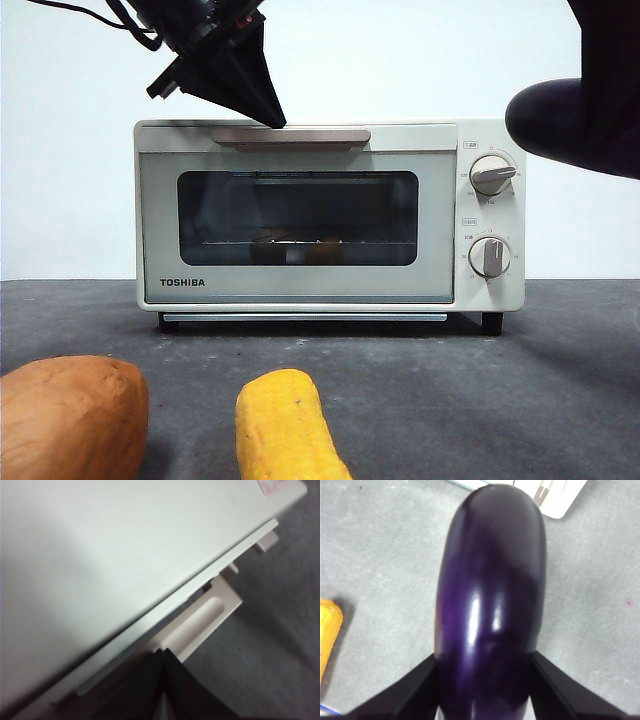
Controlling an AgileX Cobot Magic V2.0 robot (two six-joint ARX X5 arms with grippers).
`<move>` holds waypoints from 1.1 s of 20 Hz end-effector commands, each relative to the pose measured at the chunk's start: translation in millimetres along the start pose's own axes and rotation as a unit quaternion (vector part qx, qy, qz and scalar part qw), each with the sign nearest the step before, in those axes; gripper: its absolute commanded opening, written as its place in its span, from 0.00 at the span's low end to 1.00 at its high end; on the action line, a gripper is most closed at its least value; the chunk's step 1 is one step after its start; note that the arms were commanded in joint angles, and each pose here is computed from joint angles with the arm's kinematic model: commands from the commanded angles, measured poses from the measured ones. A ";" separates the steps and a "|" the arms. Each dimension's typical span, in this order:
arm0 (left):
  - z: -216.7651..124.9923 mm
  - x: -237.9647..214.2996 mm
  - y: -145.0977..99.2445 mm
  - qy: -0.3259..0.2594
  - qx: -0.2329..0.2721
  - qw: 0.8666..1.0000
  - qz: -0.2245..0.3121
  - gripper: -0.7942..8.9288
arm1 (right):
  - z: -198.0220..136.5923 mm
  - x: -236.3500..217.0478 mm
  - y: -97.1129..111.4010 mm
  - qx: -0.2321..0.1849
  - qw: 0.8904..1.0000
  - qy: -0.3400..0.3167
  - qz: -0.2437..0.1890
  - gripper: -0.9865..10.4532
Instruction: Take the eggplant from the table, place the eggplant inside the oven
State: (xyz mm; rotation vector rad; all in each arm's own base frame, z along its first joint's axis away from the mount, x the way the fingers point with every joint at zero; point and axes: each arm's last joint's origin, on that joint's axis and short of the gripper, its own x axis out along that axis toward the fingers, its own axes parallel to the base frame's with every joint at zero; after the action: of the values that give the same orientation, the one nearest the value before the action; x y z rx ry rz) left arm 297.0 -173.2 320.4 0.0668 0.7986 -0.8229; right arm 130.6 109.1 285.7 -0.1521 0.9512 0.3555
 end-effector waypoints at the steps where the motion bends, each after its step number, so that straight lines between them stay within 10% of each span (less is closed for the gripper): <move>1: -9.2 8.5 -4.3 0.053 0.004 0.999 -0.004 0.09 | 4.9 -3.0 2.5 -0.006 1.000 -0.015 0.005 0.18; 9: -38.9 3.4 -25.1 0.210 -0.023 0.977 -0.030 0.09 | 14.3 -4.4 11.4 -0.025 0.992 -0.045 0.114 0.18; 14: -35.0 -25.0 -27.7 0.177 -0.019 0.984 -0.024 0.09 | 22.1 -6.4 19.2 -0.092 0.972 -0.076 0.201 0.18; 22: -29.2 -87.5 -13.7 0.059 -0.031 0.996 0.063 0.09 | 59.7 3.1 56.3 -0.224 0.965 -0.062 0.124 0.18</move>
State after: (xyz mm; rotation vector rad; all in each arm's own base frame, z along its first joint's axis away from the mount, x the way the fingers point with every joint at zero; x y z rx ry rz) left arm 232.7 -115.5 358.2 0.1136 0.9347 -0.6812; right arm 156.0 173.6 316.9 -0.3613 0.7853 0.7864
